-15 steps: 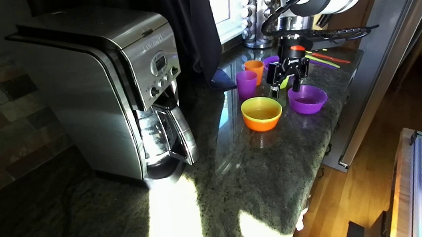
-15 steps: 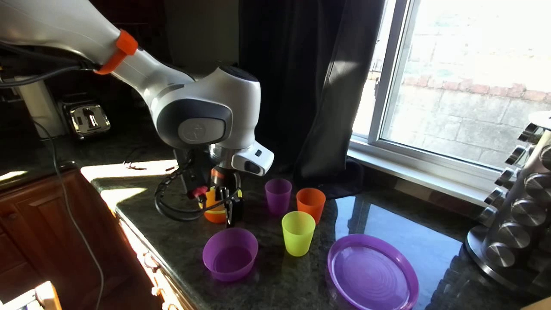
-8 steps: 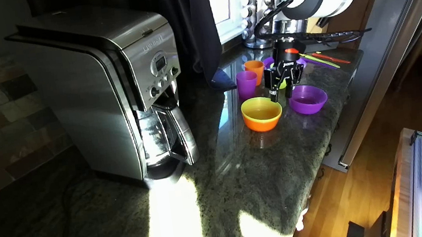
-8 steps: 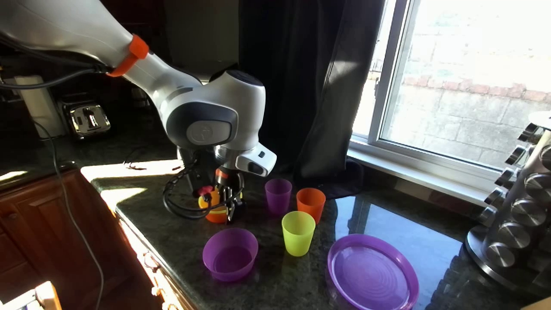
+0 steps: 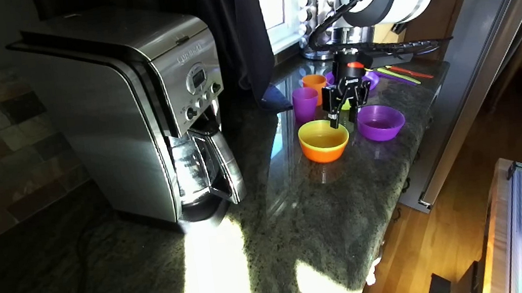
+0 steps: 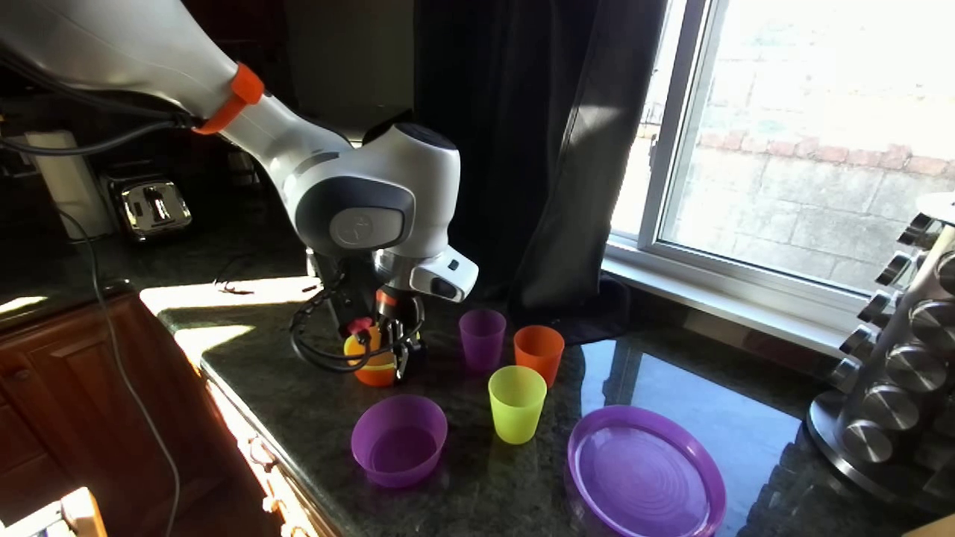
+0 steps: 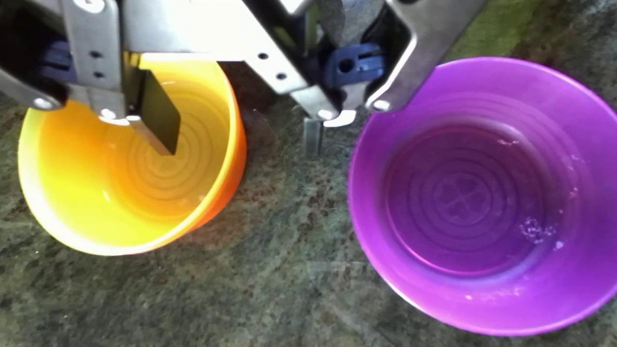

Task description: Unstack the bows and then stack the cups on the table

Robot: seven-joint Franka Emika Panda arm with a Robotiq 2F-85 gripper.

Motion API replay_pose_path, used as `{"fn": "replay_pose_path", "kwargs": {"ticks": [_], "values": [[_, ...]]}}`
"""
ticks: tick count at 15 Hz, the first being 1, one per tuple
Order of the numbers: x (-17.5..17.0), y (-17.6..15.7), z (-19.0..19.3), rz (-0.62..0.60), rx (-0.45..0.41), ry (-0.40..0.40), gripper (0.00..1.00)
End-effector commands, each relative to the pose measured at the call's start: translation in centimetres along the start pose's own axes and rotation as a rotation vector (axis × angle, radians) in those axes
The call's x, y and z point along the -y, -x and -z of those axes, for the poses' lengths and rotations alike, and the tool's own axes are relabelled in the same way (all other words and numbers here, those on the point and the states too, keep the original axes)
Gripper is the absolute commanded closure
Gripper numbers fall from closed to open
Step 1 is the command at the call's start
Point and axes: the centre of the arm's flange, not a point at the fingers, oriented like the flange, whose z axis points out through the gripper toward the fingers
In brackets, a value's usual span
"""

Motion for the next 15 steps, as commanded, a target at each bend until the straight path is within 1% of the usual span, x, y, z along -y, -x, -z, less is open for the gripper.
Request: {"fn": "replay_pose_path", "kwargs": {"ticks": [1, 2, 4, 6, 7, 8, 9, 10, 15], "values": [[0.81, -0.32, -0.16, -0.008, 0.031, -0.006, 0.62], [0.85, -0.29, -0.12, -0.005, 0.031, -0.005, 0.69], [0.9, -0.21, -0.01, -0.003, 0.029, -0.003, 0.73], [0.92, -0.15, 0.08, 0.0, 0.028, -0.003, 0.8], [0.93, -0.15, 0.08, 0.001, 0.028, -0.002, 0.92], [0.95, -0.11, 0.09, 0.002, 0.028, -0.001, 0.98], [0.95, -0.1, 0.11, 0.004, 0.023, 0.008, 0.95], [0.96, -0.1, 0.12, 0.006, 0.025, 0.007, 1.0], [0.89, -0.14, 0.03, 0.007, 0.03, 0.006, 0.99]]}}
